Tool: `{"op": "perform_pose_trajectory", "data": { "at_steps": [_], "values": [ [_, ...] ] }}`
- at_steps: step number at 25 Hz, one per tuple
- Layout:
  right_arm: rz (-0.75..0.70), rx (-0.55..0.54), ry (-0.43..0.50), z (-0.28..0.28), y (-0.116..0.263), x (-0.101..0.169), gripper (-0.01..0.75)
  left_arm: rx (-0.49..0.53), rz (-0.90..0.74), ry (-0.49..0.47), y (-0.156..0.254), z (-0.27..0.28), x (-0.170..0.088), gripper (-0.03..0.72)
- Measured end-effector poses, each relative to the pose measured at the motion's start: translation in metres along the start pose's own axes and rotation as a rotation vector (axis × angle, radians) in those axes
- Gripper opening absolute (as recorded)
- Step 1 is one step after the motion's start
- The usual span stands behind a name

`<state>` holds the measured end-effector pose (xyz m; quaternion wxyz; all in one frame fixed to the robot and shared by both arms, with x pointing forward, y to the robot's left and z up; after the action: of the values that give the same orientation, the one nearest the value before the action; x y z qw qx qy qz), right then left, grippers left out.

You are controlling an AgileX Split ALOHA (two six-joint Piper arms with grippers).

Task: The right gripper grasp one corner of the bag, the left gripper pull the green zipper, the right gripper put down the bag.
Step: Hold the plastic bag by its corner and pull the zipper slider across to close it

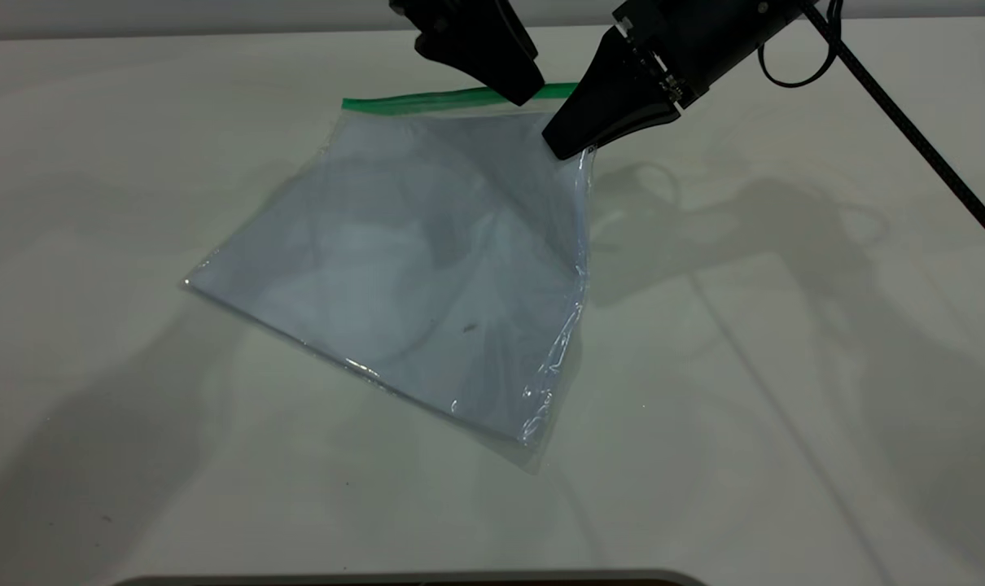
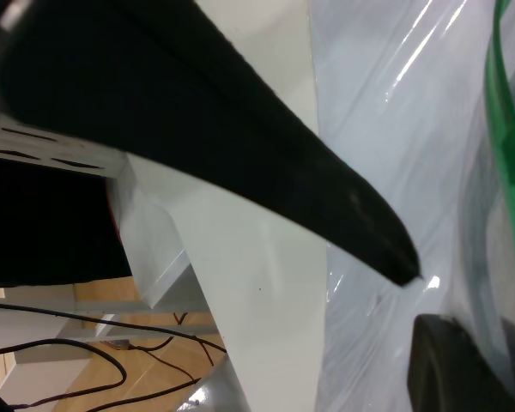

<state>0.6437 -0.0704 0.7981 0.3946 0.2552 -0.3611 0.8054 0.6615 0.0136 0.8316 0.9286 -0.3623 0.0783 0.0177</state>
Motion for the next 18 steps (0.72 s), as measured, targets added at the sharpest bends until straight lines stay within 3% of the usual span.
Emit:
{"op": "perform_pose_trajectory", "data": {
  "at_steps": [10, 18],
  "values": [
    [0.010, 0.005, -0.016, 0.000, 0.000, 0.003, 0.033, -0.043, 0.005, 0.016, 0.000, -0.013, 0.000, 0.562],
    [0.017, -0.004, 0.002, 0.001, -0.002, 0.000, 0.033, -0.045, 0.004, 0.014, -0.001, -0.013, 0.000, 0.352]
  ]
}}
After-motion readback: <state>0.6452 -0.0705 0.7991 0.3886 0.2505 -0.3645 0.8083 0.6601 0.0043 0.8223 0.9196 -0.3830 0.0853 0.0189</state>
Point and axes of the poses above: a point on each arm's last joint axis where the gripper is mounted, z pointing back along that axis away from the gripper, x along the wrist's bending axis when the last joint is at zero, y = z × x, the point moved 8 cm from there along -z, pointing out along that axis toward the gripper, and after that the axes turned 4 degrees about -z, right-handed, at the moved point
